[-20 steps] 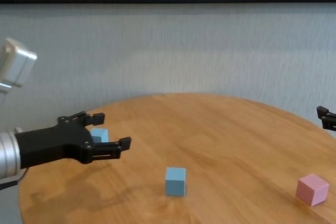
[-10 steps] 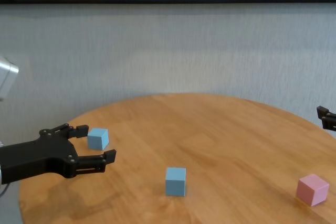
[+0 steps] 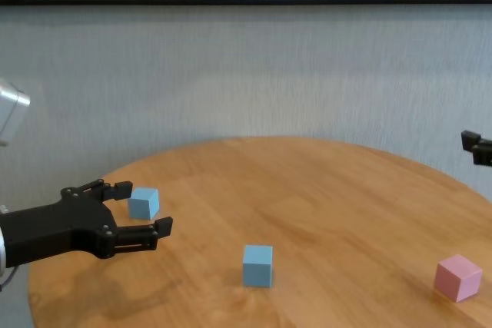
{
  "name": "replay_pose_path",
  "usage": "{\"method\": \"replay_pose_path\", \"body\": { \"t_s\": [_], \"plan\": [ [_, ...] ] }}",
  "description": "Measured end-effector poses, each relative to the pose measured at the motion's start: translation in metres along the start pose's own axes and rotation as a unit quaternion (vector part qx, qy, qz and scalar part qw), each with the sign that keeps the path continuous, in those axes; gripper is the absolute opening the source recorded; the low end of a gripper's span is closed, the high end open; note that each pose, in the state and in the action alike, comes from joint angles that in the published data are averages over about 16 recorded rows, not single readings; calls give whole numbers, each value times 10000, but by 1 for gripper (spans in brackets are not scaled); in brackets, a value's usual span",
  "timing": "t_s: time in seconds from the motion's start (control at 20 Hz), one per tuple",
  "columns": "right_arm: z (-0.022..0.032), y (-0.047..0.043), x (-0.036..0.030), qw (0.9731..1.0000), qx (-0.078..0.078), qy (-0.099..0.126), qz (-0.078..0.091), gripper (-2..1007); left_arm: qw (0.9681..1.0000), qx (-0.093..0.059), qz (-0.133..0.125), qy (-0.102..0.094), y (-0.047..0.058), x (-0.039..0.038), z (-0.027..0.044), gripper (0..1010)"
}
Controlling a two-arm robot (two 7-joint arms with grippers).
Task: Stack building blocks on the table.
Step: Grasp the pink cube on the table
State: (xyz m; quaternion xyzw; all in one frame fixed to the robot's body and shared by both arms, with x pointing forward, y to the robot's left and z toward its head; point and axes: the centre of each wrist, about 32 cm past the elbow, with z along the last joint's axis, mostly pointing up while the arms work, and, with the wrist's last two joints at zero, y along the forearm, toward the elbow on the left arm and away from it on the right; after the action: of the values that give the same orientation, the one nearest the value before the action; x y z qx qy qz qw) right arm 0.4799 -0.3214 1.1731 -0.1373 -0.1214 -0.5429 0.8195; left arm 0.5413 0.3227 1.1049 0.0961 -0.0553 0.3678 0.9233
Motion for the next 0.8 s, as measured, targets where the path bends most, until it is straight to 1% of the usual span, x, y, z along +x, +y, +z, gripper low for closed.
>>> {"method": "replay_pose_path", "body": {
  "t_s": [0.2,0.35,0.45,0.55,0.7,0.8],
  "plan": [
    [125,-126,113,9996,-95,14,247,1005,10000,-11,-4,2,-8,3,-1,1000],
    [190,-227,191,9990,-226,2,397,1005,10000,-18,-7,3,-13,4,-1,1000],
    [215,-292,233,9983,-350,7,475,1005,10000,-22,-8,3,-15,5,-2,1000],
    [228,-356,264,9973,-489,24,546,1005,10000,-25,-10,4,-17,6,-2,1000],
    [225,-440,290,9957,-680,65,622,1005,10000,-29,-11,4,-19,7,-2,1000],
    [215,-492,294,9946,-793,106,658,1005,10000,-31,-12,4,-21,8,-2,1000]
  ]
}}
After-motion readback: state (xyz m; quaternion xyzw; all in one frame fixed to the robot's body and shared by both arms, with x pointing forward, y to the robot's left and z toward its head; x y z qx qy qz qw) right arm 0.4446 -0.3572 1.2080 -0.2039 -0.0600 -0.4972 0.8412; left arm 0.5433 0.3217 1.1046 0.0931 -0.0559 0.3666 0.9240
